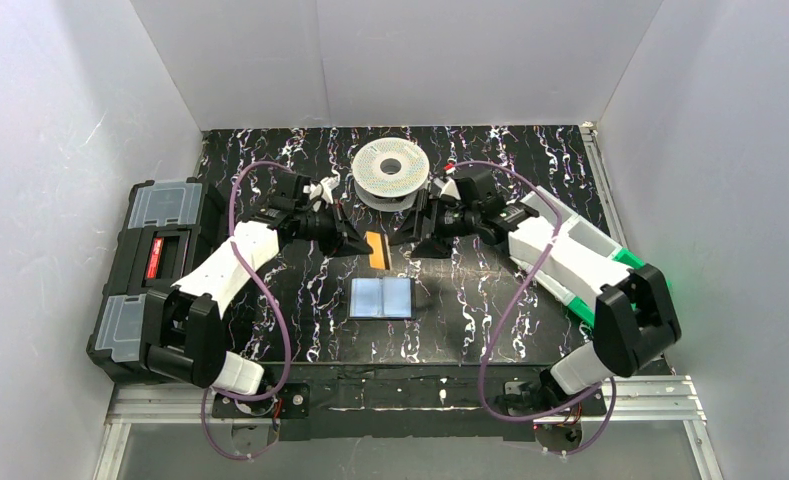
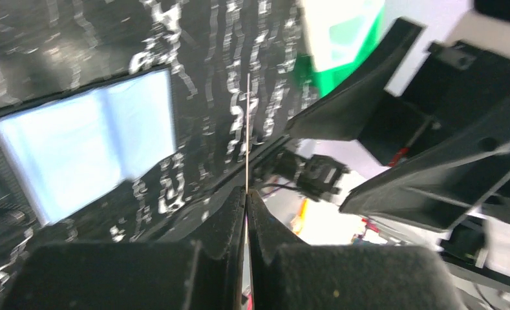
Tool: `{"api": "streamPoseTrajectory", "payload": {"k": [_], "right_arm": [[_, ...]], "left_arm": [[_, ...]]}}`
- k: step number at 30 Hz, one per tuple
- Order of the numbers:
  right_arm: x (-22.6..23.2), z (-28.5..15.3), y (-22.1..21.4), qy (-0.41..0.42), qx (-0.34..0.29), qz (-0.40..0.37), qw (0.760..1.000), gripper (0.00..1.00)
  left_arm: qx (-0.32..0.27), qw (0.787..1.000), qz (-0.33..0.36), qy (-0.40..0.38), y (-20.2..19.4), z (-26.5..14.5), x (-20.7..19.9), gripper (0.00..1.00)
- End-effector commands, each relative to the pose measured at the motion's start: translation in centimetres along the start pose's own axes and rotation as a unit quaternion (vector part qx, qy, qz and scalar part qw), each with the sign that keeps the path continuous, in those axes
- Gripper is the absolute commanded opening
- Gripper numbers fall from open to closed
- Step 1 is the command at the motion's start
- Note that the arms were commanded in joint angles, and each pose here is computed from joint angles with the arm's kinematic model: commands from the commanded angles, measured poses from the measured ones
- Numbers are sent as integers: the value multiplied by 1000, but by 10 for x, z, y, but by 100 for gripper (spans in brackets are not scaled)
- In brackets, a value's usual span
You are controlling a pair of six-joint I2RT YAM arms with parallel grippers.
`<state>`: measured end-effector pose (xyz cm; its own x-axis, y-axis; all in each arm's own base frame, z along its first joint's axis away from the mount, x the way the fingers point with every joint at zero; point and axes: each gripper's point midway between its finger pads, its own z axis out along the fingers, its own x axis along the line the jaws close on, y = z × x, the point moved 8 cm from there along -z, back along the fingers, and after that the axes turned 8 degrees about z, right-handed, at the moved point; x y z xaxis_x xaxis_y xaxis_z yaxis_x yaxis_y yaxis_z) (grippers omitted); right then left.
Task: Take the credit cards out of the card holder
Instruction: Remove the credit card from the card holder, then place the credit card in the storage box.
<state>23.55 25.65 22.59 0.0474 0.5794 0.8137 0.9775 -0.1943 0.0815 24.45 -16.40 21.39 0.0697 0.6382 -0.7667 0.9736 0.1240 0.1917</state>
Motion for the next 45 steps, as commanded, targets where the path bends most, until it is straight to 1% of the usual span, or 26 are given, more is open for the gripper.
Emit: {"api": "streamPoseTrajectory", "payload": {"k": [1,3,6,8,10,13,16,21,22,25,26,28,30,31,33,34,35,37,41,43,45], "right_arm": [[28,-21,3,126,-13,-7,992,82],[35,-28,4,151,-25,-16,988,82],[40,-36,5,161,-40,-21,986,80],[41,-39,6,168,-40,-21,985,79],[43,-41,6,175,-39,-19,984,75],[45,-41,6,189,-30,-15,981,65],[46,-39,6,198,-18,-9,980,51],[46,-37,6,203,-13,-5,979,35],[47,-37,6,202,-11,-4,979,29],[46,-36,7,199,-7,-4,980,1],[46,-36,7,197,-8,-5,980,1],[44,-36,6,190,-9,-6,982,1],[42,-36,6,179,-16,-9,984,1],[40,-36,6,172,-20,-12,985,1],[38,-38,5,156,-26,-15,987,1],[37,-39,5,152,-32,-20,988,1],[33,-39,3,137,-31,-14,990,1],[29,-41,2,122,-40,-13,992,1],[20,-45,0,81,-61,-14,995,1],[14,-48,-1,57,-76,-14,995,1],[9,-52,0,26,-96,-15,995,1]], "left_arm": [[-30,990,-4,-136,13,-18,-45,0],[-34,986,-7,-165,16,-20,-52,0],[-41,980,-4,-192,20,-22,-59,0],[-39,979,-6,-202,22,-21,-60,0],[-37,976,-9,-213,23,-21,-61,0],[-35,973,-11,-228,24,-20,-62,0],[-31,971,-11,-235,24,-18,-61,0],[-21,969,-3,-245,22,-19,-63,0],[-19,969,0,-245,22,-19,-64,0],[-6,971,8,-238,20,-18,-64,0],[-1,972,13,-235,18,-17,-64,1],[3,973,17,-230,16,-18,-63,9],[3,975,19,-222,15,-17,-62,24],[2,976,21,-217,14,-18,-61,28],[-3,978,28,-205,14,-18,-60,32],[1,980,21,-197,12,-17,-58,37],[2,981,19,-193,12,-17,-57,43],[0,983,19,-181,11,-17,-56,61],[-12,989,32,-144,13,-21,-55,74],[-18,993,39,-107,12,-23,-52,83],[-23,996,58,-68,10,-25,-49,88]]}}
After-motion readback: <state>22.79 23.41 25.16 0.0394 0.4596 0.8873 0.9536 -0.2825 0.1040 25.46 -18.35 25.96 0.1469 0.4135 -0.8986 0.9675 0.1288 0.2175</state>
